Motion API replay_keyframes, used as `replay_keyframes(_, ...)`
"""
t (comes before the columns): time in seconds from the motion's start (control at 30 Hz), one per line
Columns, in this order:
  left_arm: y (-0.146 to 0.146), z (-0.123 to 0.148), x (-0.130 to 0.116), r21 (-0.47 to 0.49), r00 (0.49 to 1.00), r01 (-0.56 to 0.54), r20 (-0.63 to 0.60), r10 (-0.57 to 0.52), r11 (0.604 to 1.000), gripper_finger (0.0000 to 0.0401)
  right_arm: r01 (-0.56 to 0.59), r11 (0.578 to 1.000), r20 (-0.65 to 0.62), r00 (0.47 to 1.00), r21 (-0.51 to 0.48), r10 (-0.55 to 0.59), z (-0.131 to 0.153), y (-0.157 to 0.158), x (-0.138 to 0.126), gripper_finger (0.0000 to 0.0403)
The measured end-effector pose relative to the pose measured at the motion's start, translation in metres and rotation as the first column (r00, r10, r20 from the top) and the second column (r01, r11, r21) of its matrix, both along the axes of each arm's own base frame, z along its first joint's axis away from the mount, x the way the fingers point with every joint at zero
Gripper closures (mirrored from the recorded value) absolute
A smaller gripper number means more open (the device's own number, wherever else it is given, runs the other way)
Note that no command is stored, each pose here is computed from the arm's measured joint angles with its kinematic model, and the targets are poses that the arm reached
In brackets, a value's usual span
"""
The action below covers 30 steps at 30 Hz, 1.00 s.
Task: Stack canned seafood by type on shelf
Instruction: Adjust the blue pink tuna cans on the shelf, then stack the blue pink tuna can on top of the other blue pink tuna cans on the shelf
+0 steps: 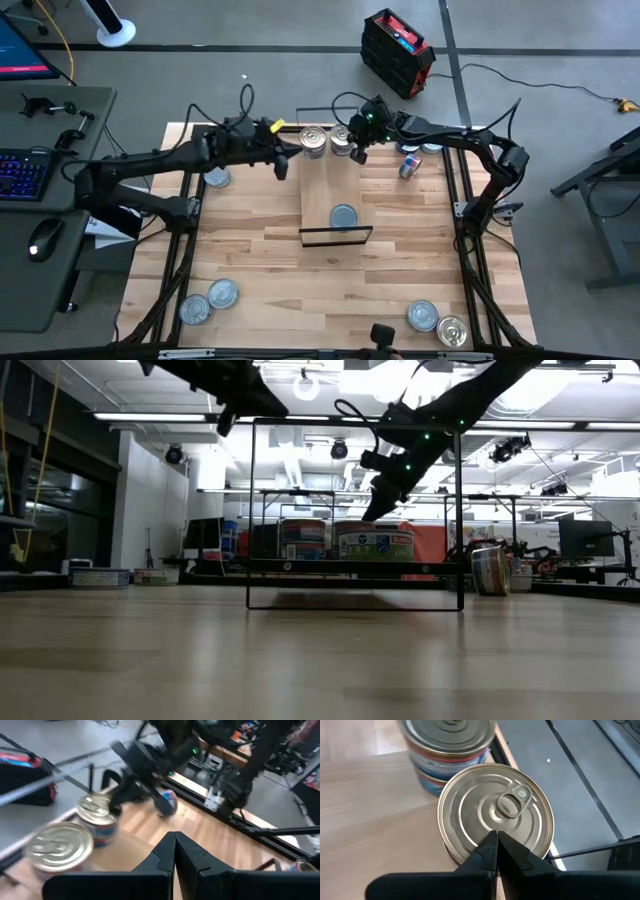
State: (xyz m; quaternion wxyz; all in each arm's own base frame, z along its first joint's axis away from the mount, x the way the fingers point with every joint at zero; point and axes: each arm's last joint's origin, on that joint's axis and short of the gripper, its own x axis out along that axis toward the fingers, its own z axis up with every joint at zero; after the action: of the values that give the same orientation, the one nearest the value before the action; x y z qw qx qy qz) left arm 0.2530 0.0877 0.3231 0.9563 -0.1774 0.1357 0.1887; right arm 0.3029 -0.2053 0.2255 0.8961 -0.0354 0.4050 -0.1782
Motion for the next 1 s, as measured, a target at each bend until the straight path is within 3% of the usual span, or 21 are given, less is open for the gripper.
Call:
replay_keyframes(0.17,0.007,-0.001,-0.011,0.025,0.998,-0.023,-0.062,0.025,0.999,0.0401,0.008,1.0,0.0,1.0,0.024,-0.008,0.008,0.007,-0.005,0.0403)
replay_keyframes(0.33,0.017,-0.008,-0.014,0.054,0.991,-0.016,-0.134,0.024,0.998,0.0401,0.11,0.994,0.015,0.994,0.027,-0.111,0.033,0.009,-0.027,0.0403)
replay_keyframes(0.47,0.029,-0.014,-0.011,0.036,0.989,0.06,-0.135,-0.055,0.998,0.0401,0.218,0.968,-0.05,0.976,0.123,-0.213,0.038,0.005,-0.055,0.0403)
replay_keyframes(0.63,0.046,-0.026,-0.001,-0.027,0.989,0.105,-0.099,-0.107,0.994,0.0401,0.319,0.926,-0.041,0.947,0.204,-0.317,0.032,0.011,-0.087,0.0403)
replay_keyframes(0.73,0.044,-0.029,0.004,-0.077,0.982,0.165,-0.075,-0.171,0.983,0.0401,0.436,0.861,-0.066,0.898,0.261,-0.435,0.016,0.018,-0.113,0.0403)
replay_keyframes(0.83,0.035,-0.036,0.009,-0.092,0.976,0.21,-0.039,-0.215,0.973,0.0401,0.576,0.763,-0.077,0.81,0.293,-0.581,0.0,0.026,-0.137,0.0403)
replay_keyframes(1.0,0.018,-0.067,0.01,-0.167,0.956,0.246,0.202,-0.211,0.955,0.0401,0.71,0.617,-0.057,0.67,0.339,-0.74,-0.011,0.026,-0.158,0.0403)
